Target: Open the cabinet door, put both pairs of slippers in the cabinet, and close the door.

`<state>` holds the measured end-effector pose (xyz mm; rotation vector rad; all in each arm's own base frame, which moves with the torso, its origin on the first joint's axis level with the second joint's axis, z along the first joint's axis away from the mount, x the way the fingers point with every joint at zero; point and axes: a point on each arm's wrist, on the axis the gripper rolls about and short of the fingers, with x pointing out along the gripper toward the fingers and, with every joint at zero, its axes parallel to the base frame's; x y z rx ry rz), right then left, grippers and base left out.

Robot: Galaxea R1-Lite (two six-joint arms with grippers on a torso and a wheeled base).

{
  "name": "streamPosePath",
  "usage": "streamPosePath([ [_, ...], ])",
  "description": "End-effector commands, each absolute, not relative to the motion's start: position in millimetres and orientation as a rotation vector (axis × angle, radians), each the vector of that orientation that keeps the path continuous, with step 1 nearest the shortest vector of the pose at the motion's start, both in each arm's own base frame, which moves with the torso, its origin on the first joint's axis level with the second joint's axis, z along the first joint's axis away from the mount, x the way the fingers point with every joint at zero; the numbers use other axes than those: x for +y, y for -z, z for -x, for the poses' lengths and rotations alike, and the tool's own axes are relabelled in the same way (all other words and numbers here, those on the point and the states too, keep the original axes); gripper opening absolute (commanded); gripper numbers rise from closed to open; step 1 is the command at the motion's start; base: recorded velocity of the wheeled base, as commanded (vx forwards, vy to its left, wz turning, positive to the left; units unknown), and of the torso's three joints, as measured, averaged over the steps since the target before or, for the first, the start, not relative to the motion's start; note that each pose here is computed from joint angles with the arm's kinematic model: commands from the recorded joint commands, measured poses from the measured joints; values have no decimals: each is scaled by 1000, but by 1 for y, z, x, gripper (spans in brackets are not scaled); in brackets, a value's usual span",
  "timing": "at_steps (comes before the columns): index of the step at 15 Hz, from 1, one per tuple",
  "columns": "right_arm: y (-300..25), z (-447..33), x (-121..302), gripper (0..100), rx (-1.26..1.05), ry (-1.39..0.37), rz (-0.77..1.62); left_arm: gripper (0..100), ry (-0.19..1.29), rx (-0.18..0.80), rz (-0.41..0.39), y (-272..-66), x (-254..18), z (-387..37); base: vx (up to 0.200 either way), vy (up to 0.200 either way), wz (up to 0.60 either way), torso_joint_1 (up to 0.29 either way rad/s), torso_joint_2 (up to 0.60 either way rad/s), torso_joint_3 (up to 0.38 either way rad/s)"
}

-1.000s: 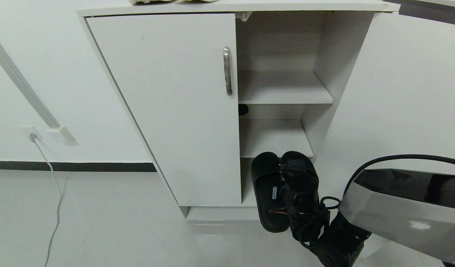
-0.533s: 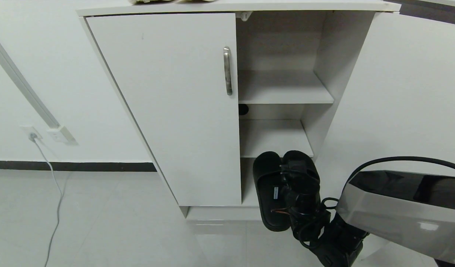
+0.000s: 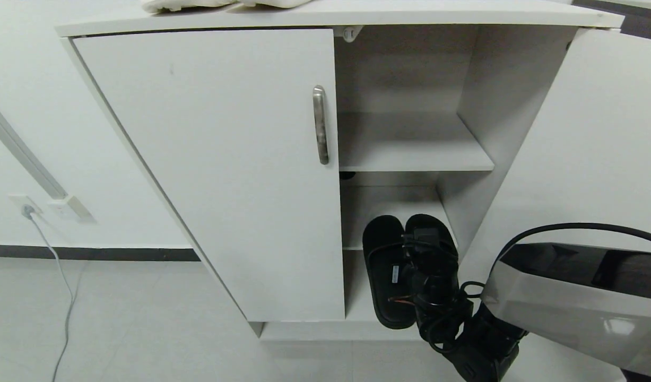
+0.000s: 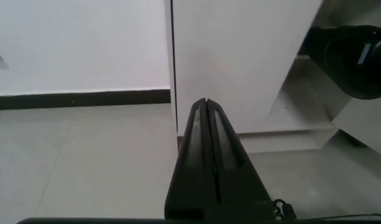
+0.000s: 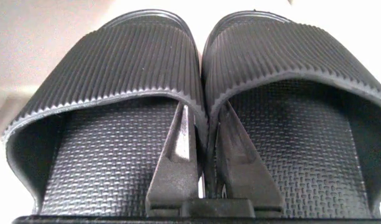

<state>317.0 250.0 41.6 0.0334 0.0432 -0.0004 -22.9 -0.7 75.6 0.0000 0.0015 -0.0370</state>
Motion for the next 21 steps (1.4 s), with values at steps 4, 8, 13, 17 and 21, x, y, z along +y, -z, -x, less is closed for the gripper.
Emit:
streamPosePath([
  [4, -44, -327, 252, 0, 33, 6, -48, 0, 37, 2, 0, -76, -1, 23, 100, 0, 0, 2, 0, 0],
  [8, -46, -355, 253, 0, 58, 14, -64, 0, 37, 2, 0, -76, -1, 23, 0, 0, 0, 0, 0, 0],
  [13, -46, -401, 258, 0, 67, 30, -71, 0, 35, 2, 0, -76, -1, 23, 0, 0, 0, 0, 0, 0],
  [17, -67, -422, 260, 0, 41, 21, -90, 0, 35, 2, 2, -76, -1, 23, 0, 0, 0, 0, 0, 0],
  [21, -72, -431, 253, 0, 44, 36, -84, 0, 35, 2, 2, -76, -1, 23, 0, 0, 0, 0, 0, 0],
])
